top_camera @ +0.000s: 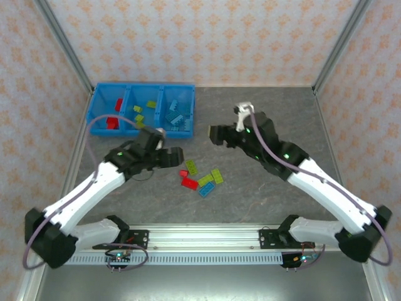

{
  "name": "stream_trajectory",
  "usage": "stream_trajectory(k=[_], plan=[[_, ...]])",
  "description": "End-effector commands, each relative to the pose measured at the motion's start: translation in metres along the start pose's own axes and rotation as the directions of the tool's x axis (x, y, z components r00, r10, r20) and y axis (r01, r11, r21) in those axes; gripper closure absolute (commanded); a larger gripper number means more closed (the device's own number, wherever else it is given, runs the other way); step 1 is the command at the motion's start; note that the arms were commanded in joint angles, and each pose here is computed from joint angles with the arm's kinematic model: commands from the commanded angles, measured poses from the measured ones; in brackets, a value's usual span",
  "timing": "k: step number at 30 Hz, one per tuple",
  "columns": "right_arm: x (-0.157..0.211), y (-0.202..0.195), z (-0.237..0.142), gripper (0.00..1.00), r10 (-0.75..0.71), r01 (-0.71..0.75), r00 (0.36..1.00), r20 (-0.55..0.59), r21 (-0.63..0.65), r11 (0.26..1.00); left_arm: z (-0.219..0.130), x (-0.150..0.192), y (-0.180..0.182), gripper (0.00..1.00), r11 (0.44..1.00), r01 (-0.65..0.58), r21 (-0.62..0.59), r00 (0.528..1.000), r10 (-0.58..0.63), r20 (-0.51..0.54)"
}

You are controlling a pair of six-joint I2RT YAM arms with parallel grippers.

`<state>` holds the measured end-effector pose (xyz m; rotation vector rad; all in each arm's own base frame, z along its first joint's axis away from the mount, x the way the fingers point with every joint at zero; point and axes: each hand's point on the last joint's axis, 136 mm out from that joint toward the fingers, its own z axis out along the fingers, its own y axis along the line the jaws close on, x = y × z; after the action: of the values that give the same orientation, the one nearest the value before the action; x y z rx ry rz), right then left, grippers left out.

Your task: Sort the legos into containers by color

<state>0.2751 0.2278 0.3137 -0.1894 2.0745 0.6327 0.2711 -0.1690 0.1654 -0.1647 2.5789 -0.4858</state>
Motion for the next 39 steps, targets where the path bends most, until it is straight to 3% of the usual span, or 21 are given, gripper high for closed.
stream_trajectory(k=[1,3,6,12,18,23,26,30,35,39], plan=[[0.062,-0.041,-0.006,0.1,0.09,-0.068,0.984,-0.151,0.148,0.987,0.034,-0.013,-0.014,0.05,0.987,0.146,-0.068,0.989,-0.143,0.046],[0.075,-0.052,-0.014,0.1,0.123,-0.095,0.98,-0.159,0.175,0.98,0.062,-0.007,-0.017,0.06,0.981,0.15,-0.119,0.988,-0.153,-0.014],[0.089,-0.06,-0.021,0.09,0.167,-0.142,0.975,-0.143,0.168,0.975,0.096,0.0,-0.015,0.21,0.97,0.153,-0.19,0.982,-0.17,-0.078],[0.097,-0.072,-0.026,0.08,0.166,-0.137,0.977,-0.133,0.206,0.969,0.139,0.011,-0.013,0.3,0.96,0.153,-0.236,0.973,-0.188,-0.135],[0.092,-0.072,-0.025,0.07,0.163,-0.137,0.98,-0.115,0.209,0.968,0.156,0.028,-0.004,0.5,0.947,0.094,-0.308,0.967,-0.16,-0.196],[0.1,-0.05,-0.016,0.07,0.152,-0.137,0.973,-0.176,0.096,0.986,0.15,0.024,-0.006,0.73,0.948,0.079,-0.31,0.973,-0.141,-0.182],[0.103,-0.036,-0.014,0.07,0.149,-0.147,0.968,-0.204,0.026,0.989,0.125,-0.003,-0.005,0.78,0.942,0.07,-0.328,0.989,-0.108,-0.098],[0.1,-0.04,-0.016,0.07,0.159,-0.153,0.97,-0.186,0.044,0.987,0.077,-0.064,0.01,0.81,0.938,0.13,-0.32,0.991,-0.12,0.051],[0.1,-0.044,-0.015,0.06,0.174,-0.165,0.97,-0.169,0.064,0.984,0.022,-0.158,0.053,0.81,0.908,0.23,-0.35,0.95,-0.131,0.283],[0.101,-0.045,-0.016,0.06,0.185,-0.175,0.968,-0.171,0.071,0.982,0.01,-0.217,0.097,0.82,0.857,0.307,-0.413,0.918,-0.153,0.365]])
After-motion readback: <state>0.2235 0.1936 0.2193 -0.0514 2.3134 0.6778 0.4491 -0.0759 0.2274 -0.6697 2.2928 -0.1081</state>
